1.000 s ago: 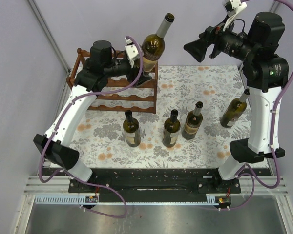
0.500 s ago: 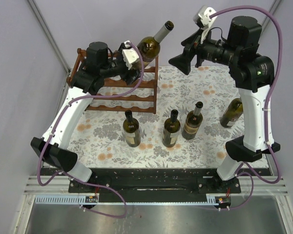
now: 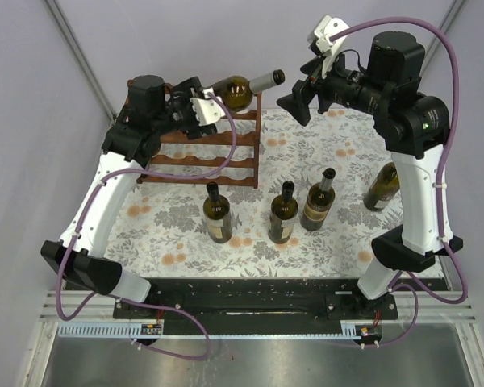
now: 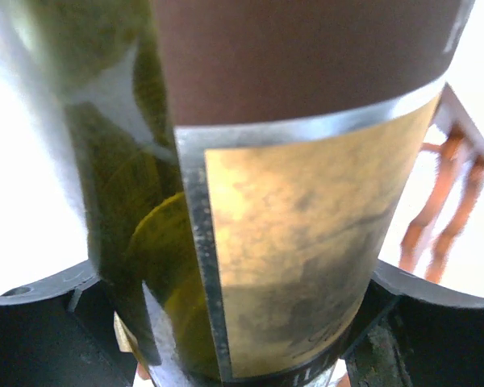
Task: Put the wine bottle on the wine rack
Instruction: Adjust the wine bottle.
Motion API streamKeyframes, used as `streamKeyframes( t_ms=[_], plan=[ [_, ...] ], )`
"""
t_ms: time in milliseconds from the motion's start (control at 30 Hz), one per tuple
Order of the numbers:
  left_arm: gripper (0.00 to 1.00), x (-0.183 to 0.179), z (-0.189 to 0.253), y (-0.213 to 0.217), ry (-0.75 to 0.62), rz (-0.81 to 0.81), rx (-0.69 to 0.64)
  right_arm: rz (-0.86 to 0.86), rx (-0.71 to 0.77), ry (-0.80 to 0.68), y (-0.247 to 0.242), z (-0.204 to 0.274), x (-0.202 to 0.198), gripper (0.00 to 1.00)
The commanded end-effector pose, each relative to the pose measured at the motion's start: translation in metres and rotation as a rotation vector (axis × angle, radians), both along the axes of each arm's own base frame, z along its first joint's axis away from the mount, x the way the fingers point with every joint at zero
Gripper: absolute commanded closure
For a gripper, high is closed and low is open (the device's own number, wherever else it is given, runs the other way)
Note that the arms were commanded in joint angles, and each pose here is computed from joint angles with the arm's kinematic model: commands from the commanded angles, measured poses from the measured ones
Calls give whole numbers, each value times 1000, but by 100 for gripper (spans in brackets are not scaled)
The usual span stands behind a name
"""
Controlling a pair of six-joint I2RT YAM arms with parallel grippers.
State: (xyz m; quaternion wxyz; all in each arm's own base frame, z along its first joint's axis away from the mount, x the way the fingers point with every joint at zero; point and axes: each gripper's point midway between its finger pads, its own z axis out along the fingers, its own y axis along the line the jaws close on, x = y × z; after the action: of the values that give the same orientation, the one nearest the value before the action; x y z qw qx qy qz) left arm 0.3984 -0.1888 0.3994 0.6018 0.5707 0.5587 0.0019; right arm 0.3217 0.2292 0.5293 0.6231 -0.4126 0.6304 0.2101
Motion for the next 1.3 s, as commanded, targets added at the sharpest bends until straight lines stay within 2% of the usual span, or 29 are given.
streamKeyframes(
  t_ms=[0, 300, 533, 733, 967, 1133, 1267],
  plan=[
    [100, 6, 63, 23, -346, 32, 143, -15, -39, -51, 4, 4, -5, 2],
    [100, 32, 66, 47, -550, 88, 442, 34, -76, -15, 28, -12, -18, 2],
    [100, 39, 77, 55, -685, 107, 579, 3, -136, 88, 37, -50, -4, 4],
    [100, 36, 85, 53, -705, 93, 570, 1, -183, 166, 48, -81, 7, 6],
    [100, 33, 75, 53, -682, 71, 577, 23, -219, 210, 60, -104, 17, 8],
    [100, 33, 73, 52, -687, 60, 588, 48, -239, 241, 71, -116, 20, 13],
    [100, 32, 70, 50, -680, 46, 593, 58, -261, 259, 77, -126, 22, 20]
  ],
)
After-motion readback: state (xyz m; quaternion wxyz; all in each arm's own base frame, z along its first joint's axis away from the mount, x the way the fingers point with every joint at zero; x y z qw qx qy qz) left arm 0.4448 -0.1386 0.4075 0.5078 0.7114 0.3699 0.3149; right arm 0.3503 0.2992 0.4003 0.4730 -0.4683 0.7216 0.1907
